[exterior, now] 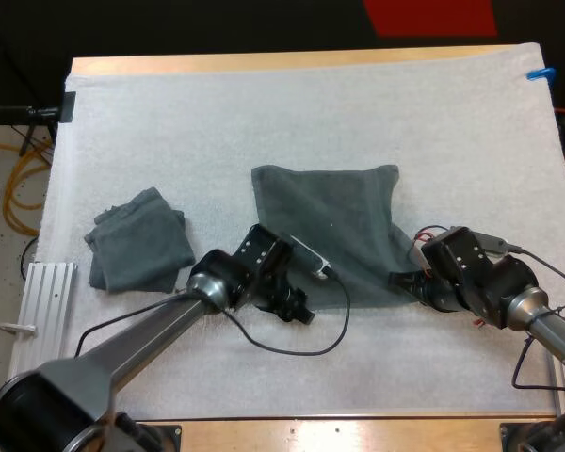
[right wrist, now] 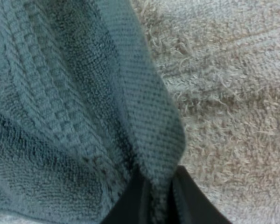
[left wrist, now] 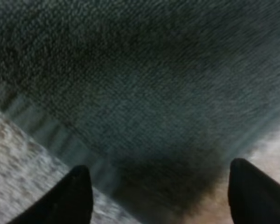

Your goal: Pick towel from pile fold and stack

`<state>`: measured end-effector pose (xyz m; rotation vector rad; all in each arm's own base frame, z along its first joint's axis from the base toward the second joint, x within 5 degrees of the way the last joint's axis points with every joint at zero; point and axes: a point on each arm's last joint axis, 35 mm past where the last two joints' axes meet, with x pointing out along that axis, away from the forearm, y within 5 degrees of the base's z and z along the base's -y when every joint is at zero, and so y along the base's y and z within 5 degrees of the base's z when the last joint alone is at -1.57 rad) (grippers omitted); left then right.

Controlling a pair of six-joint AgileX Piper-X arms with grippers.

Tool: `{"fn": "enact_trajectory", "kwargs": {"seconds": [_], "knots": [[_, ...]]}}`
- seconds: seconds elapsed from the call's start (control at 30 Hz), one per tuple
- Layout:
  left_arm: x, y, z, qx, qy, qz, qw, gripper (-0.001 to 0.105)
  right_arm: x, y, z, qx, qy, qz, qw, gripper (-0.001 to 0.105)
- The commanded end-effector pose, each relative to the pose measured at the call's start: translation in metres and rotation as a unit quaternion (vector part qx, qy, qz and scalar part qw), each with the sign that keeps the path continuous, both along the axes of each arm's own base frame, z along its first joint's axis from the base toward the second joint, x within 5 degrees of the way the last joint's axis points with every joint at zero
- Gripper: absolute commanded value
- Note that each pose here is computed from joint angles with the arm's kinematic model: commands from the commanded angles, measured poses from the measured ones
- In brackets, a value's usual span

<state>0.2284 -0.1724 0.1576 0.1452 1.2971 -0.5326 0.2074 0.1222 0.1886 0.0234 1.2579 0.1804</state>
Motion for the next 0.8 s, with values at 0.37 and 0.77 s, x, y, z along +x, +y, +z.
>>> {"fn": "enact_trajectory", "kwargs": {"seconds": [0.37, 0.77], "knots": [[0.009, -0.005, -0.019, 0.074, 0.038, -0.028, 0.9962, 0.058, -0.001, -0.001, 0.001, -0.004, -0.001, -0.004, 1.000, 0.000], [0.004, -0.002, -0.014, 0.086, 0.055, -0.029, 0.9944, 0.000, -0.002, -0.001, 0.002, -0.005, -0.004, 0.004, 1.000, 0.000]]}}
